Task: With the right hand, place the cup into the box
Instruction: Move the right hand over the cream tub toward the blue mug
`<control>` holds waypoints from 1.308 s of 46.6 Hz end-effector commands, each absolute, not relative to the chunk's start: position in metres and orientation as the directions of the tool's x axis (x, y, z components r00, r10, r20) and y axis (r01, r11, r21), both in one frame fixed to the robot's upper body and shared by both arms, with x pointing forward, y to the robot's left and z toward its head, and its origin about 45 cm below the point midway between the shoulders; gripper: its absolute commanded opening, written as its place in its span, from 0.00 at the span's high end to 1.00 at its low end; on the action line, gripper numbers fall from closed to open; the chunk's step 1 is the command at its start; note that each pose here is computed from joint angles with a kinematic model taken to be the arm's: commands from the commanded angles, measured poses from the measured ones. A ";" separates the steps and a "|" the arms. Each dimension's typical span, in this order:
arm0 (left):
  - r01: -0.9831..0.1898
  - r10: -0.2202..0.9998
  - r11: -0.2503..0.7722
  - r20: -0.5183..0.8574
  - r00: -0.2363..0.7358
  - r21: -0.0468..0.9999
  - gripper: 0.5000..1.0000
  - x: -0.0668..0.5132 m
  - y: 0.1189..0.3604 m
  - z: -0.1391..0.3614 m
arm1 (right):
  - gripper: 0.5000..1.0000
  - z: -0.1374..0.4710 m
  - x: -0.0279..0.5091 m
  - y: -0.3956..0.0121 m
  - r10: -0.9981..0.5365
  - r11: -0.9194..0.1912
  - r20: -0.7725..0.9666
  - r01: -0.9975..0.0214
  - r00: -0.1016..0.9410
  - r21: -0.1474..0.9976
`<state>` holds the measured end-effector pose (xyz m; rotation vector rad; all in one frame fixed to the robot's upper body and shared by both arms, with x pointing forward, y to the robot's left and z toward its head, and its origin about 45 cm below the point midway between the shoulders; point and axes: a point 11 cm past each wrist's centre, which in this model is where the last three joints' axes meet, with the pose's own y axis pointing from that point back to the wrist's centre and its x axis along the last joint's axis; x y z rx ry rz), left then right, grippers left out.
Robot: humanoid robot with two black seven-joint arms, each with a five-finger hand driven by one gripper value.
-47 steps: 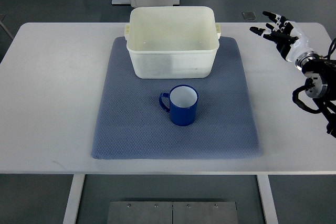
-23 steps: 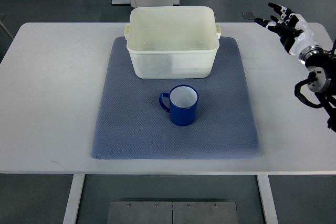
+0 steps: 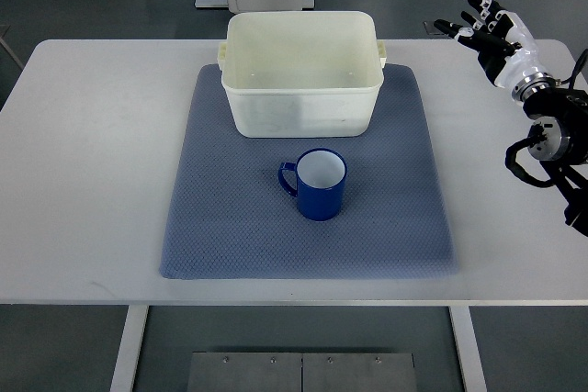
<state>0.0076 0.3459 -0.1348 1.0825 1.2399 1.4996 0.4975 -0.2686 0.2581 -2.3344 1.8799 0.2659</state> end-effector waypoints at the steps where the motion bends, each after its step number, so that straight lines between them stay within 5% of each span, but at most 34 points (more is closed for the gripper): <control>1: -0.098 0.970 -0.111 0.086 -0.229 0.989 0.00 0.008 0.346 -0.135 | 0.00 0.261 0.493 -0.257 -0.932 -0.280 -0.238 -0.960 0.275 -0.015; 20: -0.098 0.970 -0.111 0.086 -0.229 0.989 0.00 0.008 0.346 -0.135 | 0.00 0.276 0.478 -0.215 -0.873 -0.430 -0.211 -0.898 0.439 -0.091; 39: -0.098 0.970 -0.111 0.086 -0.229 0.989 0.00 0.008 0.346 -0.135 | 0.00 0.299 0.444 -0.160 -0.654 -0.727 -0.125 -0.665 0.747 -0.170; 61: -0.098 0.970 -0.111 0.086 -0.229 0.989 0.00 0.008 0.346 -0.135 | 0.00 0.283 0.416 -0.129 -0.500 -0.865 0.041 -0.496 0.865 -0.074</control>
